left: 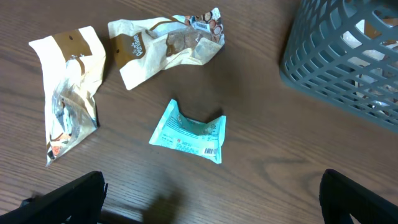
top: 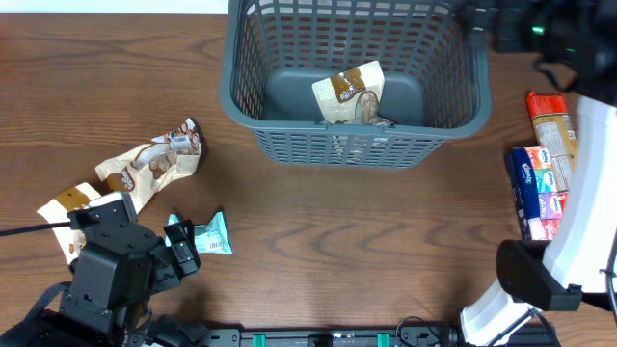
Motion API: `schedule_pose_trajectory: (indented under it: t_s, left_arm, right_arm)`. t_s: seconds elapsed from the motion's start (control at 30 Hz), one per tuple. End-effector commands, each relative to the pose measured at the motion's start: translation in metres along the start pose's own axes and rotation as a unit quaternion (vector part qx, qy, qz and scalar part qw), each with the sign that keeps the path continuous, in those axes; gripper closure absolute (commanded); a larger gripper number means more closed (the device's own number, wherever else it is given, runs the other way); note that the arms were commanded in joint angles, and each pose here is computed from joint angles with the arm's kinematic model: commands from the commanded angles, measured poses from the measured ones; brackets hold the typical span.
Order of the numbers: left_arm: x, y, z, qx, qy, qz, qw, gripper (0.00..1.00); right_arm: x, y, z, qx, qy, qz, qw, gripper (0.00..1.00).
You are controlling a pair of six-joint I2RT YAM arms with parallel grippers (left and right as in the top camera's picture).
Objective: Pack container
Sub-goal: 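Withdraw the right gripper from the basket to the right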
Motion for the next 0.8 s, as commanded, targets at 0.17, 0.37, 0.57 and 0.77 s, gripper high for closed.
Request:
schedule_pose_trajectory:
  t_s: [0.17,0.37,0.57,0.77]
  left_arm:
    - [0.001,0.001,0.002,-0.004,-0.006,0.007,1.000,0.01]
    - [0.001,0.001,0.002,-0.004,-0.006,0.007,1.000,0.01]
    - [0.001,0.001,0.002,-0.004,-0.006,0.007,1.000,0.01]
    - [0.001,0.001,0.002,-0.004,-0.006,0.007,1.000,0.02]
  right_arm:
    - [-0.080,0.012,-0.030,0.070,-0.032,-0.122,0.989,0.01]
    - [-0.106,0.022,-0.056,0.131,-0.073,-0.144,0.978,0.01]
    - [-0.112,0.026,-0.058,0.130,-0.079,-0.153,0.976,0.01]
    - [-0.129,0.017,-0.068,0.175,-0.059,-0.211,0.960,0.01]
Point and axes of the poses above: each gripper's point midway between its finger pads, its own y axis back along the fingers, its own x axis along the line the jaws close on, z = x × y, the point moved 8 cm from there along y, back along the fingers, and after that the axes turned 4 degrees about y, right-handed, at the moved point
